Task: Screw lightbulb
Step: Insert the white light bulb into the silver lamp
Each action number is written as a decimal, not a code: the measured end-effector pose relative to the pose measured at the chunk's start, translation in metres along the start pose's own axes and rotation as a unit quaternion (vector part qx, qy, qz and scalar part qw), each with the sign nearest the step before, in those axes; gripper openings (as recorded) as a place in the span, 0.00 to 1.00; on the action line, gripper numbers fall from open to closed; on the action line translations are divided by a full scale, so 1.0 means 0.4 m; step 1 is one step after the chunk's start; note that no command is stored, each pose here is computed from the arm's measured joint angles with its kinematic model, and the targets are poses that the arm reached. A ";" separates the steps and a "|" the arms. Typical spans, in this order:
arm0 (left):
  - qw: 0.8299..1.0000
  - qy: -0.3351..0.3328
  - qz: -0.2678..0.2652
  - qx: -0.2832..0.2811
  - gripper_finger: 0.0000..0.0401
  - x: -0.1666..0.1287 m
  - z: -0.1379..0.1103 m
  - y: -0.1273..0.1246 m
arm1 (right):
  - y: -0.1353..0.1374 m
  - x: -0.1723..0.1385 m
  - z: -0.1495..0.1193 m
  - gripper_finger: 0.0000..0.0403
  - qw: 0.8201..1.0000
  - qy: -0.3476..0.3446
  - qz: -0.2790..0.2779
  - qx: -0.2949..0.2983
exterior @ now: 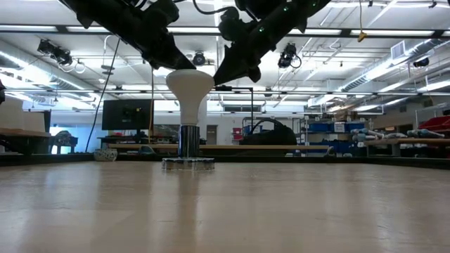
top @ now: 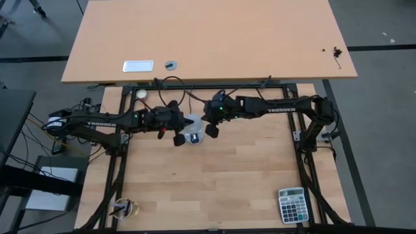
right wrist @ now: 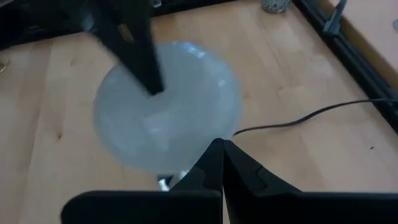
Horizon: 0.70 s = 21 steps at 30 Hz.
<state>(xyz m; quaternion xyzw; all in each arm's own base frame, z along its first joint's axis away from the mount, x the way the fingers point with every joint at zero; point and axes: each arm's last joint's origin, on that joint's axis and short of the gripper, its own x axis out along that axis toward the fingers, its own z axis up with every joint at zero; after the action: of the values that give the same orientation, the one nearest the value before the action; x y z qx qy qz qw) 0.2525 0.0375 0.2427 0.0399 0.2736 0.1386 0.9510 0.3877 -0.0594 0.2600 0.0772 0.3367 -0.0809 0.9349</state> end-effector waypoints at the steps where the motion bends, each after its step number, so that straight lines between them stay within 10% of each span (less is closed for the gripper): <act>1: 1.000 0.001 0.002 0.000 0.00 0.000 0.000 0.001 | 0.004 -0.002 -0.001 0.02 1.000 0.001 0.002 -0.001; 8: 1.000 0.006 0.023 0.001 0.00 0.000 -0.002 0.006 | 0.067 -0.013 -0.007 0.02 0.997 0.007 0.078 -0.029; 21: 1.000 0.005 0.016 0.001 0.00 0.000 -0.001 0.004 | 0.000 -0.021 0.015 0.02 0.998 -0.029 -0.059 -0.015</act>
<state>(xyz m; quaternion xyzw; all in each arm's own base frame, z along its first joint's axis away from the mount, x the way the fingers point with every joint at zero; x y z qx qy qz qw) 0.2517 0.0390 0.2426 0.0447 0.2776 0.1539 0.9472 0.3851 -0.0596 0.2699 0.0408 0.3149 -0.1333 0.9388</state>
